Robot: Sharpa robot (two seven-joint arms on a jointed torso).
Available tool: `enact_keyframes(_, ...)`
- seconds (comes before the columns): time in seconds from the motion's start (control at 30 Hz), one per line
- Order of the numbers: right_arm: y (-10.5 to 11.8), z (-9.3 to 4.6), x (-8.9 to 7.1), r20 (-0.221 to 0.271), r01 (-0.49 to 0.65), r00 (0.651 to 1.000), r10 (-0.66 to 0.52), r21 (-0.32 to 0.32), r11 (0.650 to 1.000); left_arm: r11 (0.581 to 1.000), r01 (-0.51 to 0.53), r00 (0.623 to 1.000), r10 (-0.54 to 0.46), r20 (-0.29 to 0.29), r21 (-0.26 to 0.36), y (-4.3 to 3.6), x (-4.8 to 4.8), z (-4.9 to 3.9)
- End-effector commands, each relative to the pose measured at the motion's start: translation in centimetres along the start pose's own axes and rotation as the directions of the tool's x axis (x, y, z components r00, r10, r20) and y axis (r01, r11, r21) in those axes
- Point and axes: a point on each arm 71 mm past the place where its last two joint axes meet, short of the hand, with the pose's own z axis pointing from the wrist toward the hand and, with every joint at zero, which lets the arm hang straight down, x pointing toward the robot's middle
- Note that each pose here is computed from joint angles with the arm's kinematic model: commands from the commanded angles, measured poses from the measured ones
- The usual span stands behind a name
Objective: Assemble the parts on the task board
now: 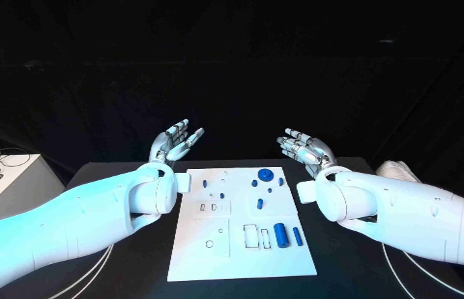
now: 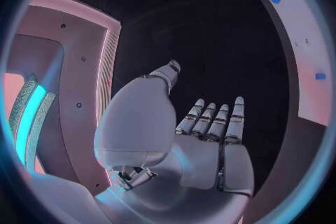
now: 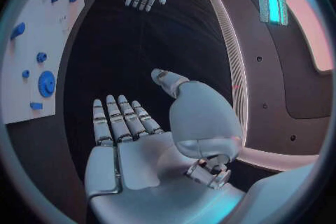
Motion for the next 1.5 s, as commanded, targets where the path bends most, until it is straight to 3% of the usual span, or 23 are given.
enact_keyframes(0.03,0.0,0.3,0.6,-0.138,-0.047,0.989,0.054,0.052,0.997,0.997,0.059,0.995,-0.055,-0.08,0.045,-0.44,0.57,0.22)
enact_keyframes(0.2,0.1,0.6,0.4,-0.16,-0.044,0.986,0.053,0.061,0.997,0.997,0.059,0.995,-0.055,-0.08,0.045,-0.44,0.57,0.22)
enact_keyframes(0.23,1.2,1.2,-1.5,-0.123,0.304,0.939,-0.321,-0.144,0.942,0.998,0.043,0.992,-0.036,-0.122,0.054,-0.61,-0.49,-0.06)
enact_keyframes(0.33,1.7,1.6,-1.8,-0.114,0.407,0.894,-0.434,-0.201,0.891,0.998,0.038,0.99,-0.03,-0.137,0.057,-0.76,-0.64,-0.33)
enact_keyframes(0.5,2.5,2.1,-1.9,-0.116,0.554,0.79,-0.602,-0.282,0.783,0.998,0.03,0.986,-0.019,-0.165,0.061,-1.1,-0.99,-0.92)
enact_keyframes(0.57,2.8,2.3,-1.8,-0.113,0.623,0.723,-0.682,-0.32,0.714,0.998,0.024,0.984,-0.013,-0.178,0.064,-1.31,-1.29,-1.29)
enact_keyframes(0.67,3.1,2.5,-1.7,-0.107,0.683,0.651,-0.752,-0.349,0.641,0.998,0.023,0.982,-0.011,-0.19,0.061,-1.54,-1.53,-1.73)
enact_keyframes(0.8,3.7,2.8,-1.5,-0.11,0.744,0.564,-0.819,-0.364,0.561,0.998,0.032,0.976,-0.021,-0.216,0.05,-1.97,-1.73,-2.58)
enact_keyframes(1.07,4.4,3.8,-1.3,-0.153,0.8,0.467,-0.871,-0.347,0.49,0.998,0.061,0.959,-0.055,-0.28,0.013,-2.84,-1.66,-4.33)
enact_keyframes(1.2,5.0,4.1,-1.2,-0.119,0.831,0.417,-0.901,-0.351,0.431,0.998,0.069,0.951,-0.066,-0.301,-0.002,-3.28,-1.7,-5.0)
enact_keyframes(1.37,5.6,4.5,-0.8,-0.052,0.883,0.306,-0.951,-0.358,0.303,0.997,0.077,0.942,-0.079,-0.325,-0.017,-3.72,-1.56,-5.53)
enact_keyframes(1.5,5.7,4.7,-0.5,-0.015,0.901,0.255,-0.967,-0.36,0.243,0.996,0.081,0.937,-0.085,-0.338,-0.025,-3.95,-1.48,-5.8)
